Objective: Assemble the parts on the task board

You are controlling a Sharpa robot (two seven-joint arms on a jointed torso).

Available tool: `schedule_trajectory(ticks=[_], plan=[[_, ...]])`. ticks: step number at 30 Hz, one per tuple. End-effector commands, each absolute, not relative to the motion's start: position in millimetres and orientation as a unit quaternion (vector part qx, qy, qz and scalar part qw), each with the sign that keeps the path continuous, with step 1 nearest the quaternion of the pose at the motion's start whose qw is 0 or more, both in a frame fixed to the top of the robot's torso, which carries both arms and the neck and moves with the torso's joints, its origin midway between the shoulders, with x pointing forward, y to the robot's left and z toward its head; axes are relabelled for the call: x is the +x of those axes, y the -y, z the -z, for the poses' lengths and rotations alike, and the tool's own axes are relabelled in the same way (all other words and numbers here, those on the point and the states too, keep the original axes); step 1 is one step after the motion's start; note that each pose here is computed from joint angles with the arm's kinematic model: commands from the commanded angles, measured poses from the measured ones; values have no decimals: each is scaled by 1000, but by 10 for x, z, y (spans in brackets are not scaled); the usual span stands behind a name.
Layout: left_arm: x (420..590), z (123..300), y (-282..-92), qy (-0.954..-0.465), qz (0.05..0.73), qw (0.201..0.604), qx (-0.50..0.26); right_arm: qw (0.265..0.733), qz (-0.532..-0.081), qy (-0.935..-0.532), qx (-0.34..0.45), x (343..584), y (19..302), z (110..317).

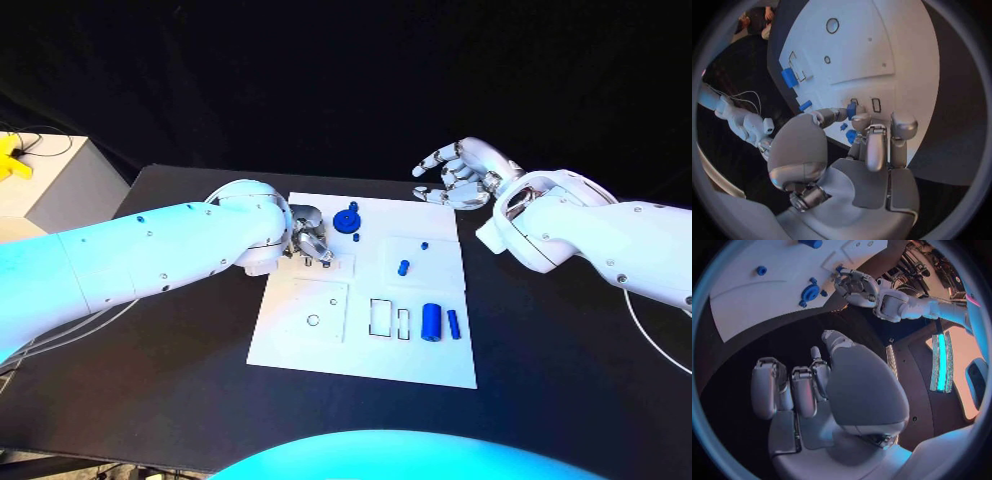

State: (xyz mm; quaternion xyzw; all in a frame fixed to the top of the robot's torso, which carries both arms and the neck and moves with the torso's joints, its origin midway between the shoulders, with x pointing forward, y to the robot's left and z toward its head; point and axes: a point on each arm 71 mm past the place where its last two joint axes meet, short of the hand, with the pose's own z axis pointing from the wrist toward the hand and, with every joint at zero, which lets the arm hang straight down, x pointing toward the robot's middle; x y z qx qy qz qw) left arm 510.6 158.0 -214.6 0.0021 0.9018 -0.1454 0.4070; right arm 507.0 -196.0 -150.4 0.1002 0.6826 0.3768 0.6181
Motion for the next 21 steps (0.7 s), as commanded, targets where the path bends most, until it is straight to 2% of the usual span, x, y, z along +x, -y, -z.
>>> schedule_trajectory(ticks=[1,21], plan=[[5086,2169,-1580,-907,140,398,14,616,-378,-685,92,5064,1951,1510],[5068,2167,-1585,-907,141,396,15,615,-377,-686,93,5064,1954,1516]])
